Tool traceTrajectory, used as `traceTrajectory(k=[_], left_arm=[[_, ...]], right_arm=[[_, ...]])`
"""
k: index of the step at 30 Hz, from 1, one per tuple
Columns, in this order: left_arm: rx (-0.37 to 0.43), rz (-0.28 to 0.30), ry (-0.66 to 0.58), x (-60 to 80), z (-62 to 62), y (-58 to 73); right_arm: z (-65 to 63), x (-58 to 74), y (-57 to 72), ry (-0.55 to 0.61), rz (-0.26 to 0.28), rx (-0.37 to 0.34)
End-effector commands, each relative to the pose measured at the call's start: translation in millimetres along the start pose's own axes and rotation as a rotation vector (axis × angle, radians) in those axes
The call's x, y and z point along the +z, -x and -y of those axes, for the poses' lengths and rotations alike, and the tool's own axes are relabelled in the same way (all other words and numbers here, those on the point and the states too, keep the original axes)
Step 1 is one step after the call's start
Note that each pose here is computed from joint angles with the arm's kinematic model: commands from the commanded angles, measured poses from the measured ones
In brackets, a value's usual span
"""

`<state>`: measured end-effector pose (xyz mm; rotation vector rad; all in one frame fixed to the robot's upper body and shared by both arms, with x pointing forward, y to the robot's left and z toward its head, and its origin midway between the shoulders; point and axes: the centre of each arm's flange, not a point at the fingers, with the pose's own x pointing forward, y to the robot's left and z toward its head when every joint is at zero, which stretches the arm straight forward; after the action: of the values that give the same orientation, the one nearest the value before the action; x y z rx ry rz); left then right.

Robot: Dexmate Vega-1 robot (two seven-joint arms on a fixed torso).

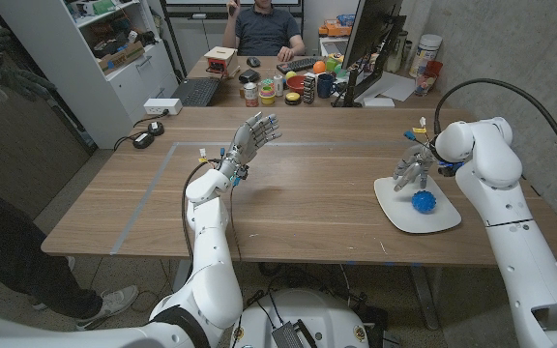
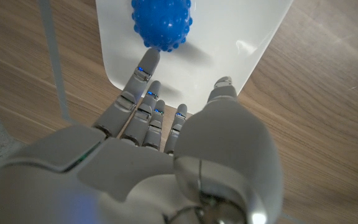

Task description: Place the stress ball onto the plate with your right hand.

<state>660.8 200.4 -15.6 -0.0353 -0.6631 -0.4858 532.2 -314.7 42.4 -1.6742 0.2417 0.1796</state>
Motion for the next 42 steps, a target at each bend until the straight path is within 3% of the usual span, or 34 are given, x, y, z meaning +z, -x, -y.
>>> traceTrajectory(k=[1,30,42], left_arm=[[-0.001,0.001,-0.002,1.3,1.2,1.4],[-0.001,0.008,0.001,3.2,-6.3,-5.9],[-0.001,0.011,0.003,2.9,-8.2,-8.0]], right_arm=[[9.4,-5.4,14.3,-0.007,-0.009,-0.053],[32.0,0.0,27.8,0.029,-0.043,-0.122],[39.8,4.8,37.8,0.091,-0.070,-0.193]])
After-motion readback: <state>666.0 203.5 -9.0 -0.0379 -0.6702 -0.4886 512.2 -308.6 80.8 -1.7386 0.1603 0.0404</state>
